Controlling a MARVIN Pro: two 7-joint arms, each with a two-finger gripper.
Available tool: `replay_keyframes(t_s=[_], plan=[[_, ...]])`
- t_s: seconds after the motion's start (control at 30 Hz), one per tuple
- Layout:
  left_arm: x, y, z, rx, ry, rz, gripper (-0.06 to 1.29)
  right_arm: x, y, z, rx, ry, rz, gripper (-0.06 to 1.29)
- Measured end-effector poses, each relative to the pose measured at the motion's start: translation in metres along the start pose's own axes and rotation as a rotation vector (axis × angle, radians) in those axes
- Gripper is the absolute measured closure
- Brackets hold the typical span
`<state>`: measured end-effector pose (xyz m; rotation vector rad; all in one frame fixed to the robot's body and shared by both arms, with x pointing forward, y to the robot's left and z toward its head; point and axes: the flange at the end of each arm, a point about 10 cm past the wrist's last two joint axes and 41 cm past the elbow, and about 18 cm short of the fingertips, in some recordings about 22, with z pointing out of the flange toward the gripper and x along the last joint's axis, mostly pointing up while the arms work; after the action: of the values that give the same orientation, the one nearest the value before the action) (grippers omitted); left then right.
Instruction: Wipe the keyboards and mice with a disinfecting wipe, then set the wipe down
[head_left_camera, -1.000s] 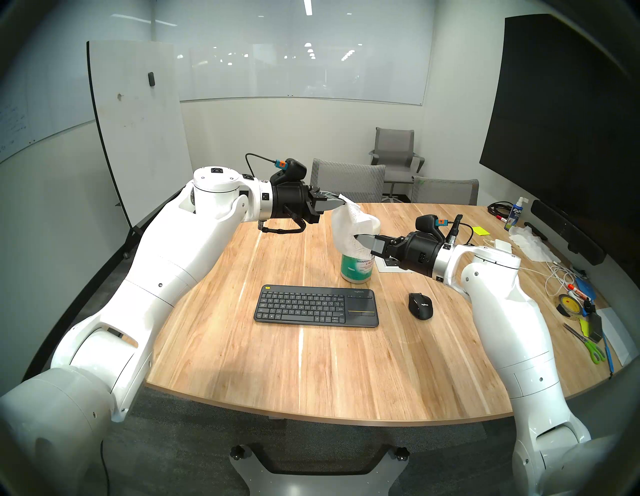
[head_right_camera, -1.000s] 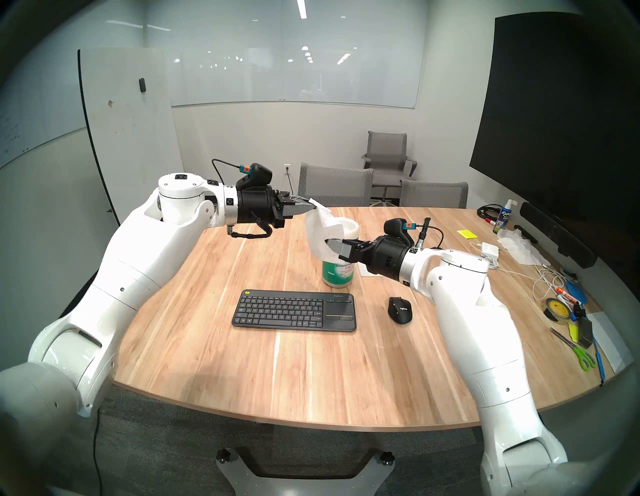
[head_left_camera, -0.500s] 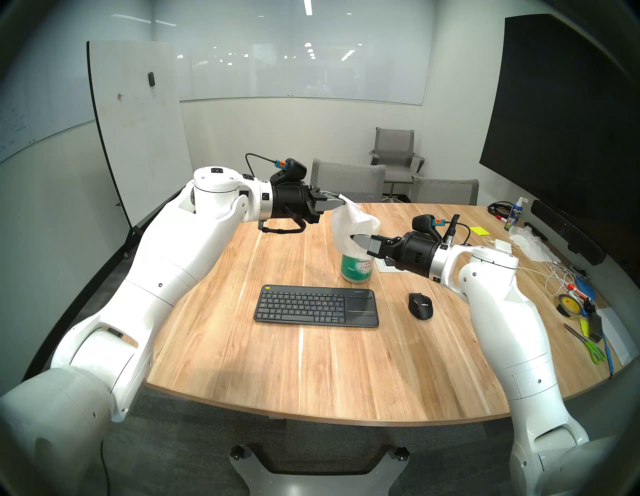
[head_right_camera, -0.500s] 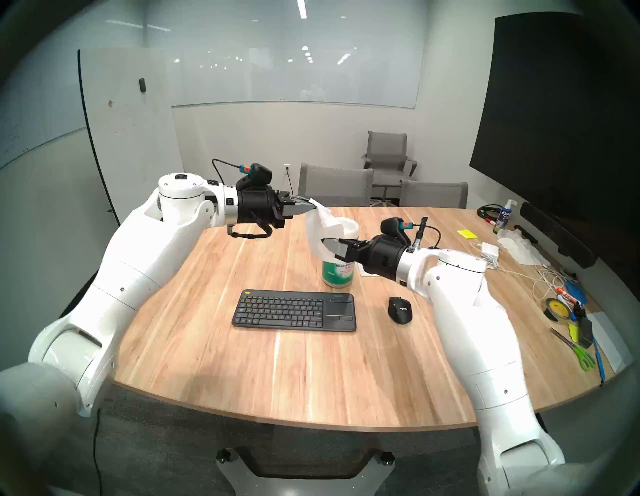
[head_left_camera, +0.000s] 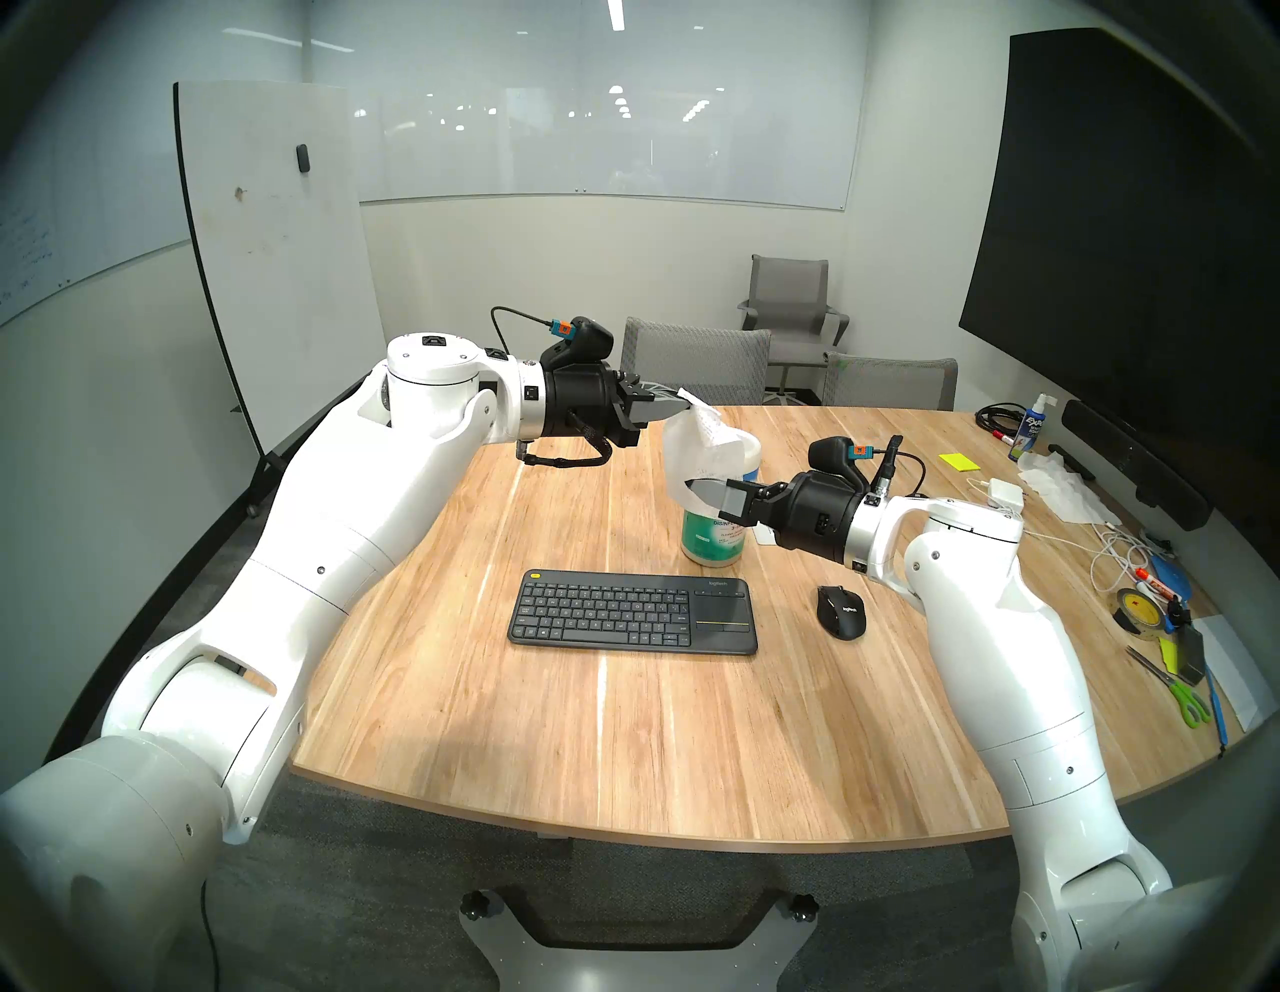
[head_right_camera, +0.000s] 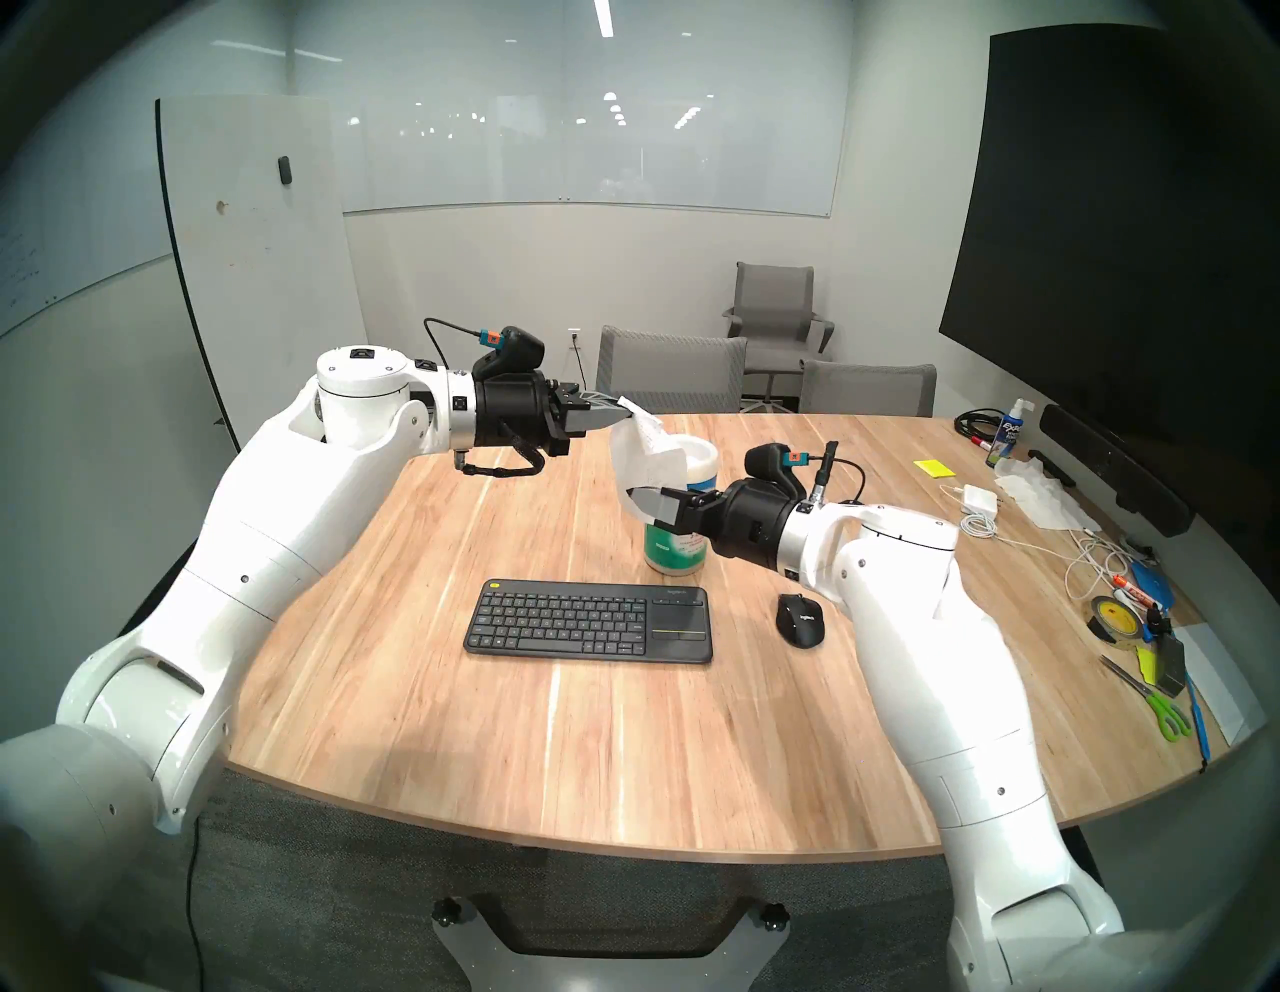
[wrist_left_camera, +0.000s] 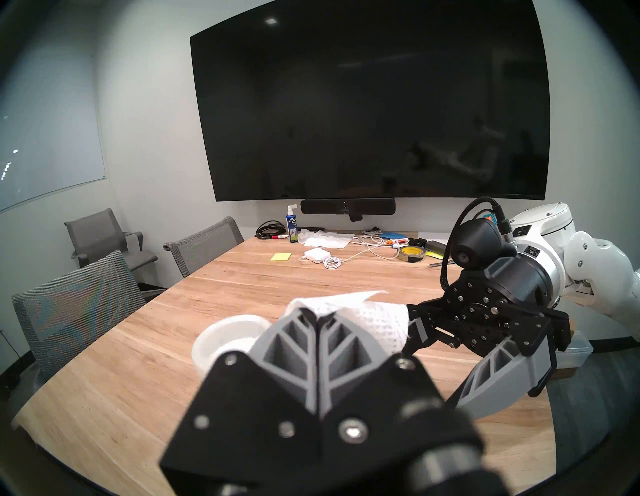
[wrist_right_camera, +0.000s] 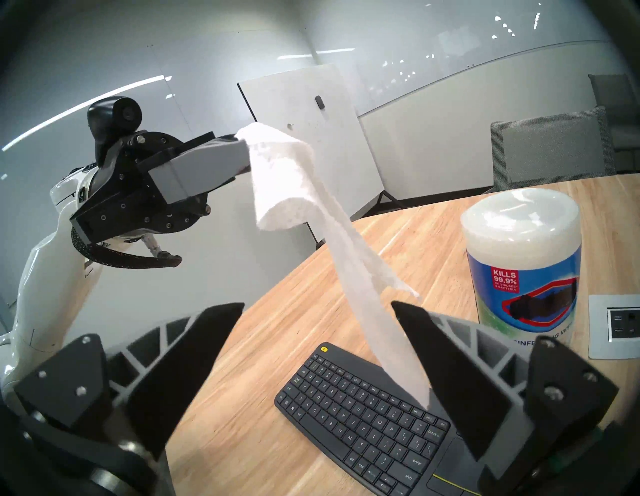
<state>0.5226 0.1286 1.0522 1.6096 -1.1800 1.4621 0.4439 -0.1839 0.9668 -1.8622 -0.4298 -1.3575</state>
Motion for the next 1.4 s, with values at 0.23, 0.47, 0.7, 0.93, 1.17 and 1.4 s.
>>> replay_keyframes(t_s=[0.23, 0.47, 0.7, 0.93, 1.17, 1.4], plan=[[0.000, 0.000, 0.000, 0.000, 0.000, 0.000, 1.25, -0.003, -0.001, 0.004, -0.021, 0.007, 0.003, 0.49], [0.000, 0.000, 0.000, 0.000, 0.000, 0.000, 1.25, -0.004, 0.000, 0.005, -0.038, 0.018, 0.008, 1.25], [0.000, 0.000, 0.000, -0.002, 0.000, 0.001, 1.25, -0.004, 0.003, 0.004, -0.046, 0.028, 0.009, 1.25], [0.001, 0.003, 0.000, -0.019, 0.008, 0.014, 1.25, -0.004, 0.004, 0.003, -0.043, 0.034, 0.012, 1.25], [0.008, 0.010, -0.001, -0.059, 0.040, 0.030, 1.25, -0.005, 0.007, 0.001, -0.046, 0.035, 0.017, 1.25], [0.016, 0.018, -0.003, -0.088, 0.070, 0.032, 0.73, -0.006, 0.009, 0.000, -0.050, 0.036, 0.023, 1.25]])
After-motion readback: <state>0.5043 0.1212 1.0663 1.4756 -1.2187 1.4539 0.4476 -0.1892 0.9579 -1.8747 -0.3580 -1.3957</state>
